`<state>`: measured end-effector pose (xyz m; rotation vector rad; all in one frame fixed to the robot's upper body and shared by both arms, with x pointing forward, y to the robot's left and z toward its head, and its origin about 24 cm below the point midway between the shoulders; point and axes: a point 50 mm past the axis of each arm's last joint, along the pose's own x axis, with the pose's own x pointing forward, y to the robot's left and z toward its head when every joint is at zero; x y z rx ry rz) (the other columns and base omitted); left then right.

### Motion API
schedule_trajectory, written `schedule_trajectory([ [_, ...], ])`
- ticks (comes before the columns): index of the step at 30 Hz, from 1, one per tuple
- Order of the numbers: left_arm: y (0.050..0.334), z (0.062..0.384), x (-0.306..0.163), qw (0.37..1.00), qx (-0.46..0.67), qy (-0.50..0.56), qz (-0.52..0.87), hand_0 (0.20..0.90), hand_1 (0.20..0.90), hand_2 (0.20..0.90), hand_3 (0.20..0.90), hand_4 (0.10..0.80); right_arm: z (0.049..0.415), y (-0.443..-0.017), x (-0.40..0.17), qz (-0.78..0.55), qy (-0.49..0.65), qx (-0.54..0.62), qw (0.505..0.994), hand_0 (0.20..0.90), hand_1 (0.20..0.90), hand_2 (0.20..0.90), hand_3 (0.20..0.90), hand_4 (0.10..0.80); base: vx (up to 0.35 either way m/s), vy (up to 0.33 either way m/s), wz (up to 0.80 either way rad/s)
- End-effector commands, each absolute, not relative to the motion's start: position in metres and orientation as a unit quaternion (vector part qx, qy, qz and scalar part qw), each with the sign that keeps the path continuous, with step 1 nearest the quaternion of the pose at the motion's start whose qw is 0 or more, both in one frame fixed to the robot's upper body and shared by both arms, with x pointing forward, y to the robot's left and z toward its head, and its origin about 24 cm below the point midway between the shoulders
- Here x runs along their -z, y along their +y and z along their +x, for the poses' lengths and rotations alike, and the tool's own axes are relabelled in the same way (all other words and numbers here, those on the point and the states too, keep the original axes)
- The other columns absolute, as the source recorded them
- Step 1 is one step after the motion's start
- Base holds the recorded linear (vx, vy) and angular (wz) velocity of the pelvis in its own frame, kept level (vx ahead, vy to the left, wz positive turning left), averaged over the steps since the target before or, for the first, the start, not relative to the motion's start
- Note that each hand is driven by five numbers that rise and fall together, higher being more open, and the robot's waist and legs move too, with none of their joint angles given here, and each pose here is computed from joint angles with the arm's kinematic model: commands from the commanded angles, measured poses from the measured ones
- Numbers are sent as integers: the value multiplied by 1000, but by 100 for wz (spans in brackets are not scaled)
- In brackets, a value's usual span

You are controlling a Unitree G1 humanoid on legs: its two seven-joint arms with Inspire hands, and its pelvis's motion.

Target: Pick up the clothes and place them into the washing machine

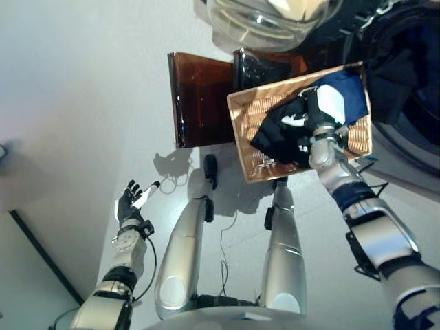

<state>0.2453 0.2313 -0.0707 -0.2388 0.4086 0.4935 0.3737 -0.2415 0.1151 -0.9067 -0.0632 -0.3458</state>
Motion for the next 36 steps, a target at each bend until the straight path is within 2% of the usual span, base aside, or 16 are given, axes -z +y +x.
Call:
schedule_trajectory([
  [1,253,211,90,917,-305,237,-98,900,900,900,900,800,366,-257,-144,-359,-109,217,901,200,200,200,200,300,60,-38,-9],
  [2,254,206,94,914,-306,247,-96,900,900,900,900,800,359,-260,-134,-308,-104,223,919,200,200,200,200,300,60,-38,-7],
  [8,253,194,103,908,-303,273,-98,900,900,900,900,800,337,-266,-105,-161,-91,229,956,200,200,200,200,300,66,-28,-8],
  [12,255,187,107,904,-303,285,-98,900,900,900,900,800,326,-270,-94,-88,-88,233,965,200,200,200,200,300,66,-41,-9],
  [15,255,179,112,901,-299,299,-97,900,900,900,900,800,314,-285,-79,37,-83,263,960,200,200,200,200,300,74,-46,-11],
  [17,255,176,114,900,-299,303,-99,900,900,900,900,800,311,-290,-77,68,-85,274,956,200,200,200,200,300,30,-21,-14],
  [24,248,163,123,895,-283,329,-106,900,900,900,900,800,305,-322,-82,285,-143,334,887,200,200,200,200,300,31,-25,-7],
  [36,233,153,131,893,-251,357,-110,900,900,900,900,800,310,-348,-113,421,-232,371,794,200,200,200,200,300,-1,-2,-5],
])
